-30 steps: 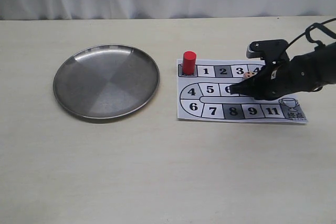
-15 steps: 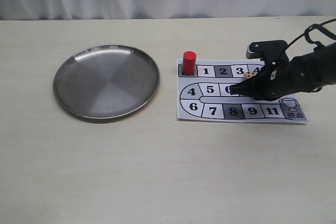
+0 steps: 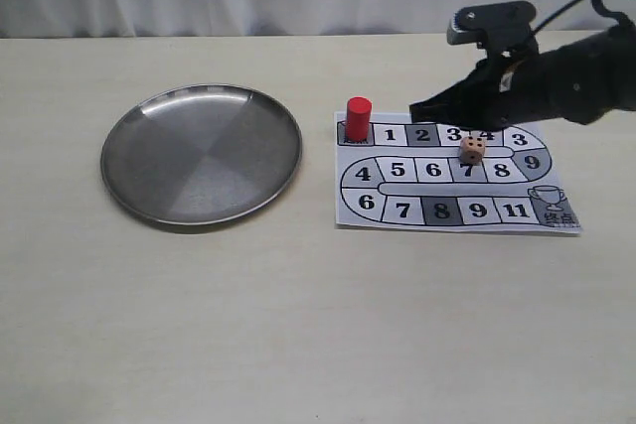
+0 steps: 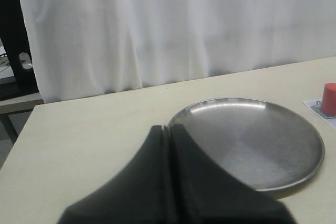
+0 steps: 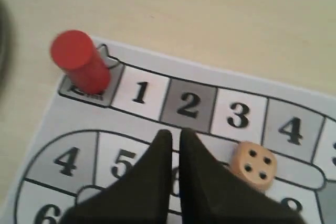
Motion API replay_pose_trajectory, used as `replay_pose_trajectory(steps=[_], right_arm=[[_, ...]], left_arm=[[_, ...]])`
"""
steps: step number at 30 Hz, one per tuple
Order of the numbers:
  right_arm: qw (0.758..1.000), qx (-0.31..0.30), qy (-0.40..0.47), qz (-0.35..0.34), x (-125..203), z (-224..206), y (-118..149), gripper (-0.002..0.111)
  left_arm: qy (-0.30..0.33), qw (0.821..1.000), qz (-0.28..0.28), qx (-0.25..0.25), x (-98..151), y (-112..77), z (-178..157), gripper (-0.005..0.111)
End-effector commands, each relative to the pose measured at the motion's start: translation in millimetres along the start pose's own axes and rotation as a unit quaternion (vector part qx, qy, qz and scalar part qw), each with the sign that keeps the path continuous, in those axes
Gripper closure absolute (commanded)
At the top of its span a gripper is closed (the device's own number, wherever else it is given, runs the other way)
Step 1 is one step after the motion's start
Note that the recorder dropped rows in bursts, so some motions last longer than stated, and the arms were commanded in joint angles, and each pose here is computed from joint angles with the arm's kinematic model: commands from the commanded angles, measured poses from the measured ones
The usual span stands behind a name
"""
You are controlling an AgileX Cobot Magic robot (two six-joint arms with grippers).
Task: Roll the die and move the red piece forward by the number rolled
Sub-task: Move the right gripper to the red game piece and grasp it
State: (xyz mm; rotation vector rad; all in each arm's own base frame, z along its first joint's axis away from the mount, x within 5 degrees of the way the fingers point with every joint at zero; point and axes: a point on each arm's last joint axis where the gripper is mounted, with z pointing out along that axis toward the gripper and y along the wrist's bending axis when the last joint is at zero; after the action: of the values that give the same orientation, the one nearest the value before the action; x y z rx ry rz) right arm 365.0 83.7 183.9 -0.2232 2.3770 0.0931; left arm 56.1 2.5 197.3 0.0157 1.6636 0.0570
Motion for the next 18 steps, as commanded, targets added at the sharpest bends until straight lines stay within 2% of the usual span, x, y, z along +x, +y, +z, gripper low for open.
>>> replay_pose_trajectory(steps=[1, 5, 8, 12, 18], right_arm=[[1.000, -0.011, 0.002, -0.029, -27.6, 1.9, 25.6, 0.090], [0.999, -0.024, -0.008, -0.037, -48.2, 14.1, 45.5, 0.057], [0.999, -0.025, -0.002, -0.038, -57.2, 29.0, 52.6, 0.038], [0.999, -0.023, 0.019, -0.027, -60.1, 50.1, 55.4, 0.028], [0.999, -0.024, 0.045, -0.017, -51.6, 85.2, 59.8, 0.029]], left_arm=[[-0.004, 1.000, 0.000, 0.002, -0.3, -0.2, 0.0, 0.107], [-0.004, 1.000, 0.000, 0.002, -0.3, -0.2, 0.0, 0.107], [-0.004, 1.000, 0.000, 0.002, -0.3, -0.2, 0.0, 0.107], [-0.004, 1.000, 0.000, 0.002, -0.3, -0.2, 0.0, 0.107], [-0.004, 1.000, 0.000, 0.002, -0.3, -0.2, 0.0, 0.107]])
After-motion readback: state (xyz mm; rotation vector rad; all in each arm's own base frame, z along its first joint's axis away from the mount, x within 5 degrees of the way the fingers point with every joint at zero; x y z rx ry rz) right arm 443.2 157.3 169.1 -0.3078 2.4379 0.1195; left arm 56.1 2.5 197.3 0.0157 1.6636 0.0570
